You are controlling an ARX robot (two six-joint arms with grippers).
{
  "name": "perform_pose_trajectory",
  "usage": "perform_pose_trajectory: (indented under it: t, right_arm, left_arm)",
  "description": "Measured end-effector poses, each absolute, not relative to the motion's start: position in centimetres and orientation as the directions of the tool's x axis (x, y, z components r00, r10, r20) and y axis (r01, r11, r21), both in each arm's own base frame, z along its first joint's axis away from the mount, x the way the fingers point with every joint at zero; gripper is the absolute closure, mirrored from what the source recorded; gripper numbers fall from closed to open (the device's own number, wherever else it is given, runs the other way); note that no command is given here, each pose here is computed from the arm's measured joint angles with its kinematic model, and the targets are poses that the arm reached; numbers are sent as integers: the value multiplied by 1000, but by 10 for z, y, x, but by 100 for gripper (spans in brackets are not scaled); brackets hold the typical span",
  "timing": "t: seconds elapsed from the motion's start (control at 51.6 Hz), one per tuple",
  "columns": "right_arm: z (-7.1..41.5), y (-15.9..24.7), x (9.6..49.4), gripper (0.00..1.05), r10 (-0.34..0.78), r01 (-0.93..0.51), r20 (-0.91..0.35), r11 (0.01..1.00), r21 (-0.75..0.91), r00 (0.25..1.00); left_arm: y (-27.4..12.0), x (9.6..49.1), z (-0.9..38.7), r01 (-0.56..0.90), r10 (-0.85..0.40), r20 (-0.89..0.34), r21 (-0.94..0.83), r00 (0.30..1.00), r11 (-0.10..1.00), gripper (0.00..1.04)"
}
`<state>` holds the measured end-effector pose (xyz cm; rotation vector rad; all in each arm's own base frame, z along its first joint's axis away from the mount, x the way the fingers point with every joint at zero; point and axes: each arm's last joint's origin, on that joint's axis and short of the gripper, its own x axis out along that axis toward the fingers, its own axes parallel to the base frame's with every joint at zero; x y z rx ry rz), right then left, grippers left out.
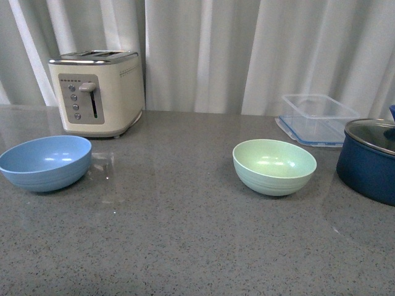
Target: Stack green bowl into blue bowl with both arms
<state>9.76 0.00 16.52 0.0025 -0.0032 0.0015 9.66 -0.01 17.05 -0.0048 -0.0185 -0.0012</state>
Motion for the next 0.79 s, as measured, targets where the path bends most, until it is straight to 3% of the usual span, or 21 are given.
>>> perform_pose_trajectory:
  t: [0.659,0.698,0.736,0.795]
  right_arm:
    - [165,0,98,10,2,-2,3,1000,2,1000]
    - [165,0,98,10,2,-2,3,1000,2,1000]
    - [165,0,98,10,2,-2,3,1000,2,1000]
    - [165,0,98,10,1,-1,3,1000,2,1000]
  left_arm:
    - [0,97,170,1,-1,18,-5,1000,1000,7]
    - [0,97,169,-58,58,-9,4,998,998,7]
    - [1,99,166,-207,208,-68,26,976,978,7]
    - [2,100,166,-275,277,-91,41,956,961,7]
